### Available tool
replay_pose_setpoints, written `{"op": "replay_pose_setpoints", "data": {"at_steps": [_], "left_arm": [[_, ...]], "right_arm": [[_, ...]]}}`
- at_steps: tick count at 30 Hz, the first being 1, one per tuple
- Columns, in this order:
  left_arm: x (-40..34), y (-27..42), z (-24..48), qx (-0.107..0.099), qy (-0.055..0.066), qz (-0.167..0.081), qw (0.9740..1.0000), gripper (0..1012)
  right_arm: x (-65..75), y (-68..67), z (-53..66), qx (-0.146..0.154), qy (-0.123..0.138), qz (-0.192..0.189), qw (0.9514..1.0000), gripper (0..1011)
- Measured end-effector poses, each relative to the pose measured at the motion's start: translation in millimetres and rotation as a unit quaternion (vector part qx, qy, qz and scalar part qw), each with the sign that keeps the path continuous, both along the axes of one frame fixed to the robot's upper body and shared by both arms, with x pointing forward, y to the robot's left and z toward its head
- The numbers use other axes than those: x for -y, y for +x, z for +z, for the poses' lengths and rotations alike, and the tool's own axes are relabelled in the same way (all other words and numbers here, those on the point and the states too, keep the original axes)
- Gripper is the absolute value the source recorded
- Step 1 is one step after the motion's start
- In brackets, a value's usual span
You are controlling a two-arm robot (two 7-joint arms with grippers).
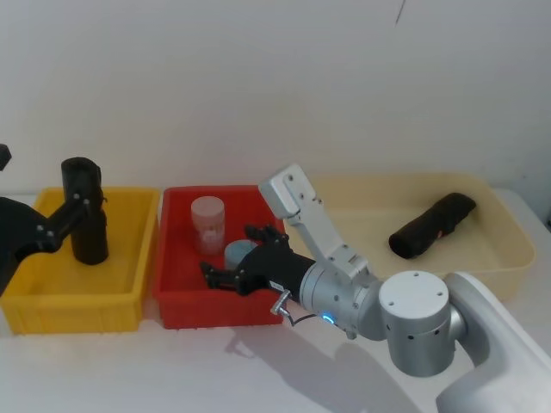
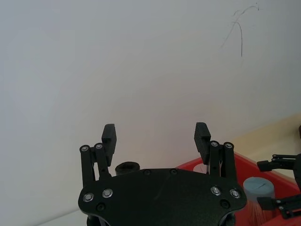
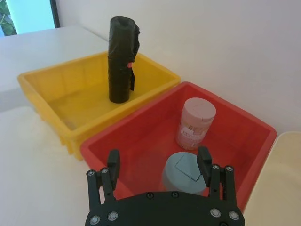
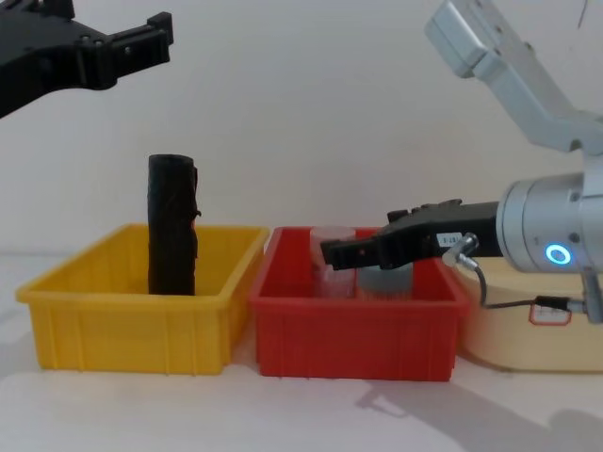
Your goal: Pick up the garbage bag with the one hand and transfer it to the other hand.
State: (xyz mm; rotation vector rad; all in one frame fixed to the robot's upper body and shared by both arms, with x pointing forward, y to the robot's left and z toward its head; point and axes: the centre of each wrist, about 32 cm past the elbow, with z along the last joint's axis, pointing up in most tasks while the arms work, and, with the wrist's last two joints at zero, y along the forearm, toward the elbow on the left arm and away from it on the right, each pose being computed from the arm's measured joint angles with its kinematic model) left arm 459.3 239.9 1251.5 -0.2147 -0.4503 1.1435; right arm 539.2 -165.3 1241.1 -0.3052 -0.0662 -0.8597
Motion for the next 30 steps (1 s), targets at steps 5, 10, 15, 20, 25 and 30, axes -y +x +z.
{"op": "replay_pose_setpoints", "data": {"at_steps": [5,10,15,20,25,30], "left_arm": [[0.1,-0.1,0.0,0.000,0.000,0.000,1.0000,1001],[0.1,-0.2,-0.1,0.000,0.000,0.000,1.0000,1002],[0.1,-0.3,-0.1,0.000,0.000,0.000,1.0000,1002],[0.1,-0.3,-0.1,0.000,0.000,0.000,1.0000,1001],[0.1,-0.3,-0.1,0.000,0.000,0.000,1.0000,1002],[0.1,-0.3,-0.1,0.000,0.000,0.000,1.0000,1001]], "right_arm": [[-0.6,6.9,-2.3,-0.004,0.002,-0.004,1.0000,1001],[-0.2,12.4,-4.4,-0.006,0.002,-0.008,0.9999,1001],[1.2,17.9,-6.4,-0.007,-0.002,-0.011,0.9999,1001],[3.6,21.6,-7.8,-0.005,-0.007,-0.016,0.9998,1001],[6.1,24.1,-8.9,-0.004,-0.013,-0.019,0.9997,1001],[9.3,26.3,-9.9,-0.003,-0.021,-0.022,0.9995,1001]]}}
